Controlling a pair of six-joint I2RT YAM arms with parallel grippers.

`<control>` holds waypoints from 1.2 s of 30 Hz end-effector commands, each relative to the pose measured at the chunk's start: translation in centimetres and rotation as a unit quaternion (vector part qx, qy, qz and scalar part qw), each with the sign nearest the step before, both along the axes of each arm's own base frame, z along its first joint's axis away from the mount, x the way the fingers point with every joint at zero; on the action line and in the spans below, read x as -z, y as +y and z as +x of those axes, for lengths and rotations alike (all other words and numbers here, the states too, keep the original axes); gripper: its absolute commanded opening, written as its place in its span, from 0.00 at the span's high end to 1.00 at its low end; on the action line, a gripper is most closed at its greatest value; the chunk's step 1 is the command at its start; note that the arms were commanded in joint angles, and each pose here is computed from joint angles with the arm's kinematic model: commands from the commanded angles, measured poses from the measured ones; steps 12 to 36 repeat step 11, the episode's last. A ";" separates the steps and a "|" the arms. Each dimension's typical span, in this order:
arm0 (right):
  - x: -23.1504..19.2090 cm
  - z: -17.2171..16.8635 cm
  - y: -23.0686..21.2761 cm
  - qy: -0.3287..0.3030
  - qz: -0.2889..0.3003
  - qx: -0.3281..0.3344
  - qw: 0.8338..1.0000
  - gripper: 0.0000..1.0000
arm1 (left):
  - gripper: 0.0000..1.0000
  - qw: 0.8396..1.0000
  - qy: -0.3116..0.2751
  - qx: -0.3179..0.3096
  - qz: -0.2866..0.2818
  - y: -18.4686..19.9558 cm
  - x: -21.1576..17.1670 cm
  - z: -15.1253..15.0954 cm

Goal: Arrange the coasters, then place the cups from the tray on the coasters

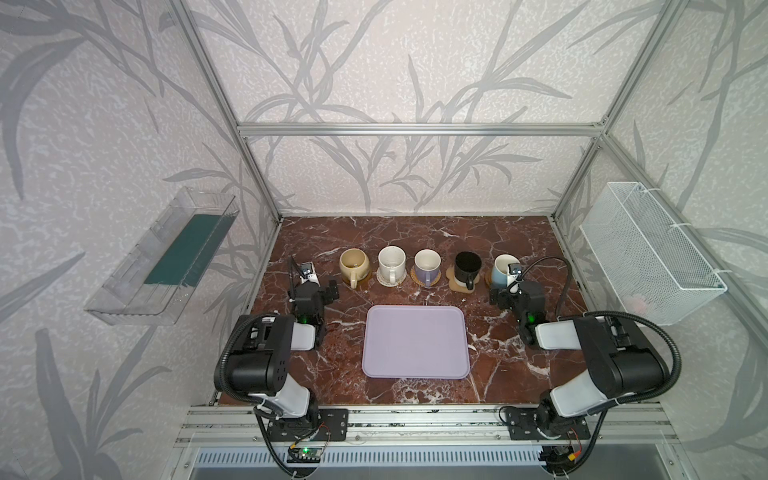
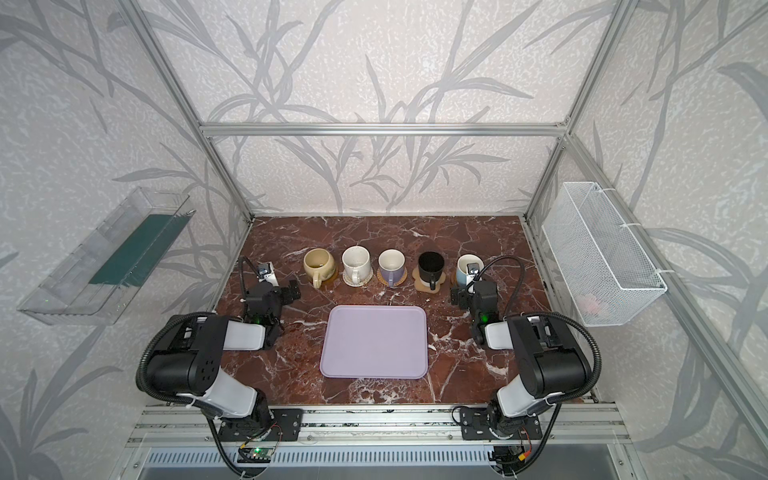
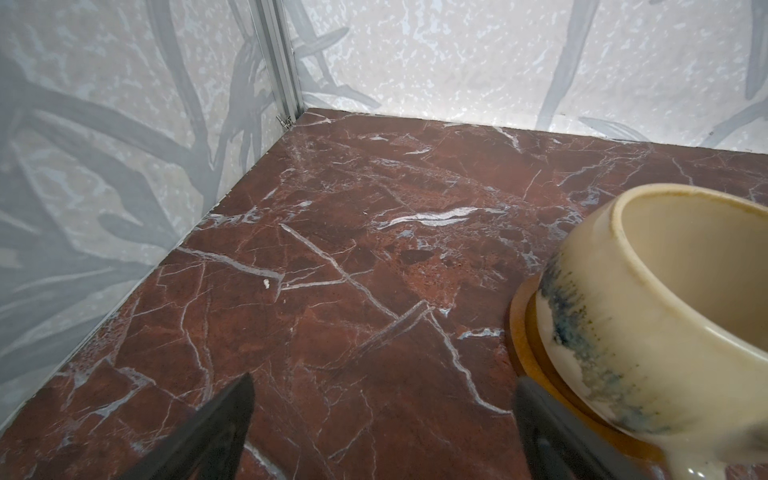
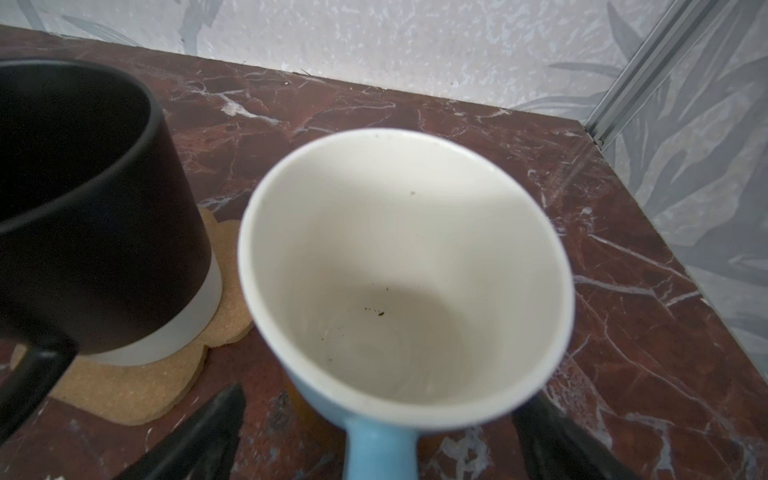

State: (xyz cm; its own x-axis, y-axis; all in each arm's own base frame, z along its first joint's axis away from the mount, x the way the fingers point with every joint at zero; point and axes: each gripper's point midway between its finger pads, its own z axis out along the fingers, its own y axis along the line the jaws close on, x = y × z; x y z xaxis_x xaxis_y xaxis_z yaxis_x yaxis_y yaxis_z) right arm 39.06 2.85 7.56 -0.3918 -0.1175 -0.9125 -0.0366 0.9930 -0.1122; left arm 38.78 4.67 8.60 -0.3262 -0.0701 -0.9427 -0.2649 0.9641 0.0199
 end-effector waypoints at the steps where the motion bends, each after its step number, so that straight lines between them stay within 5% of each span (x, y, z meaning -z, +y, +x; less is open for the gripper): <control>1: -1.5 0.6 0.0 -0.023 0.003 0.001 1.000 0.01 | 0.01 1.000 -0.012 0.005 0.010 0.1 -0.9 0.5; 36: -1.5 0.6 0.0 -0.020 0.002 0.000 1.000 0.01 | 0.01 1.000 -0.004 0.021 0.007 -0.4 -0.8 0.9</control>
